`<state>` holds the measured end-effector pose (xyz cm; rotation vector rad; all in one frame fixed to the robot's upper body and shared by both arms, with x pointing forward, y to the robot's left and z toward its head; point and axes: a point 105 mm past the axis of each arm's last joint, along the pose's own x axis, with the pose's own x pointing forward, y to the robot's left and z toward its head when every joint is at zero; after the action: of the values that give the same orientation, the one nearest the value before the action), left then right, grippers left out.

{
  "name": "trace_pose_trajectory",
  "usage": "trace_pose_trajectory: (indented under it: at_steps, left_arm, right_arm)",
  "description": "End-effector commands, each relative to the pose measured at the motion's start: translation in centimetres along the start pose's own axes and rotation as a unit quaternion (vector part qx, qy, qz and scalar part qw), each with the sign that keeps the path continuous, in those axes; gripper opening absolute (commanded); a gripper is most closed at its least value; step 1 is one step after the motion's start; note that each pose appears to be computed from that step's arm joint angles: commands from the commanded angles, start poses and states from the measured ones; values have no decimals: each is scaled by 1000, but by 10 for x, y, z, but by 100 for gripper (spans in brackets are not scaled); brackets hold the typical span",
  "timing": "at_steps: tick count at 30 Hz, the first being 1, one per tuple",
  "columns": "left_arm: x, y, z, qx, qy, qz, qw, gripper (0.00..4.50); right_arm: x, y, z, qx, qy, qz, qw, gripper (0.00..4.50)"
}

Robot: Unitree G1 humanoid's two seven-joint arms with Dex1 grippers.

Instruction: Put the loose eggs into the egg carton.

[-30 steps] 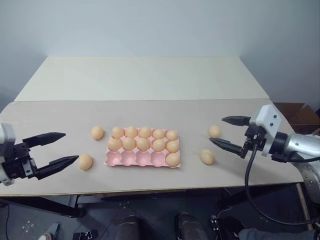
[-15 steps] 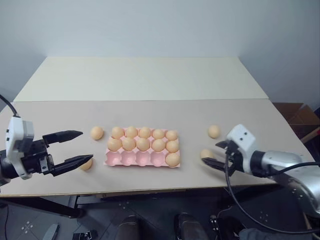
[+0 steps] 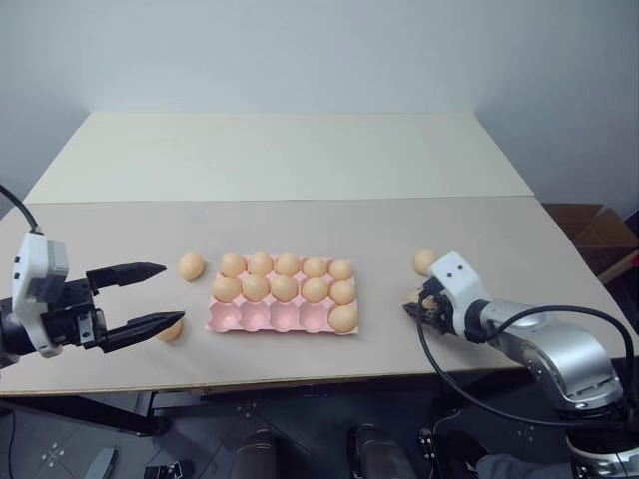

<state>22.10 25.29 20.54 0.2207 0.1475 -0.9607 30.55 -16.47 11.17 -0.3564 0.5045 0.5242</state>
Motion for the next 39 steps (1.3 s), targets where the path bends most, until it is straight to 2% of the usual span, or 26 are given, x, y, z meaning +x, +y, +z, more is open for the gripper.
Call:
trace_pose_trajectory:
  at_steps: [1,4,8,11,17,23,24,25,32,36,39]
  left_arm:
    - [-5,-2,9,20,1,4,1000,450]
    - [-7,-2,10,21,1,9,1000,450]
    - [-10,-2,8,19,3,14,1000,450]
    - [-9,-2,9,20,3,15,1000,450]
    - [-10,-2,8,21,4,24,999,450]
    - [-12,-2,7,20,7,26,999,450]
    - [-12,-1,7,20,7,25,999,450]
    - [-12,0,7,20,8,25,999,450]
    - [-5,3,6,21,3,16,1000,450]
    - [-3,5,6,23,0,13,1000,450]
    - [-6,4,2,23,10,7,1000,450]
  right_arm:
    - [-20,12,52,-38,-87,19,995,195]
    - [-24,42,76,-68,-123,79,987,195]
    - [-7,82,96,-79,-146,136,977,195]
    - [3,102,99,-91,-143,159,973,195]
    - [11,117,93,-118,-129,174,969,195]
    - [13,123,91,-122,-124,190,966,386]
    - [12,123,92,-122,-126,190,966,427]
    - [12,122,92,-121,-129,188,966,444]
    - [-8,86,93,-102,-145,140,974,444]
    - [-45,45,93,-83,-182,106,974,444]
    - [-76,19,76,-84,-181,95,975,444]
